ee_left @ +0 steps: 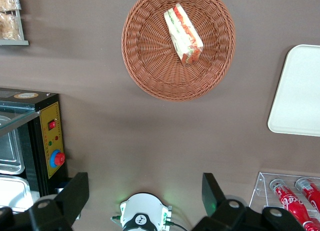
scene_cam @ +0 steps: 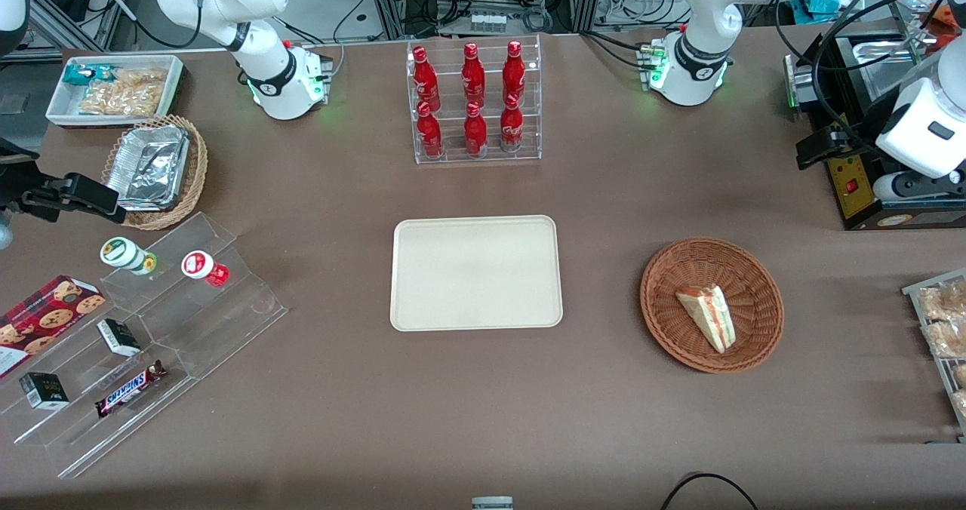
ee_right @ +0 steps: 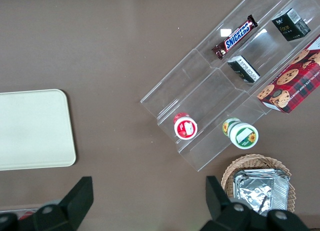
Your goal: Place sandwich from basket to tray
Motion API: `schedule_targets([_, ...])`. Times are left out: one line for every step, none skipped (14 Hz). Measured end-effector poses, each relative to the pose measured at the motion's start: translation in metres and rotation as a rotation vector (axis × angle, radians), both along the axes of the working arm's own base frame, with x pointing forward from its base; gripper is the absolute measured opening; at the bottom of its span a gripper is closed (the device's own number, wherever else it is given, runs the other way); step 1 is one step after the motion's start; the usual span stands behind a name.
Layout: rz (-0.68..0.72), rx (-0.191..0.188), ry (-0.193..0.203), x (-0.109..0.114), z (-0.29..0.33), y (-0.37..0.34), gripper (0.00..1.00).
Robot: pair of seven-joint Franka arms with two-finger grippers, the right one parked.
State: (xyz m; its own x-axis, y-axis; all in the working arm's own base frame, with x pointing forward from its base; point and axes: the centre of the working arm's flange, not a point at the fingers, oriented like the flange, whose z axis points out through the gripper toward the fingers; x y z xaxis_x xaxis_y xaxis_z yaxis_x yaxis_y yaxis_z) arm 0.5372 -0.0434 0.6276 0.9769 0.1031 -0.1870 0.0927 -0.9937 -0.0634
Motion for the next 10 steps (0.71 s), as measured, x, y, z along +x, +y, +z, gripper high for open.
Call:
schedule_targets([0.000,0.000,0.000,0.000,0.000,0.000,1.00])
schedule_targets([0.000,0.000,0.000,0.000,0.000,0.000,1.00])
schedule_targets([0.000,0.000,0.000,0.000,0.000,0.000,1.00])
schedule_targets([0.000,0.000,0.001,0.000,0.000,0.000,1.00])
schedule_targets([0.000,0.000,0.003,0.000,0.000,0.000,1.00])
schedule_targets([0.007,0.002,0.011,0.001,-0.003,0.000,1.00])
schedule_targets([0.031,0.008,0.029,0.004,-0.012,0.001,1.00])
schedule_targets([0.070,0.020,0.058,0.012,-0.029,0.001,1.00])
schedule_targets([0.119,0.036,0.093,0.023,-0.054,0.001,1.00])
schedule_targets([0.168,0.052,0.117,0.039,-0.084,0.000,1.00])
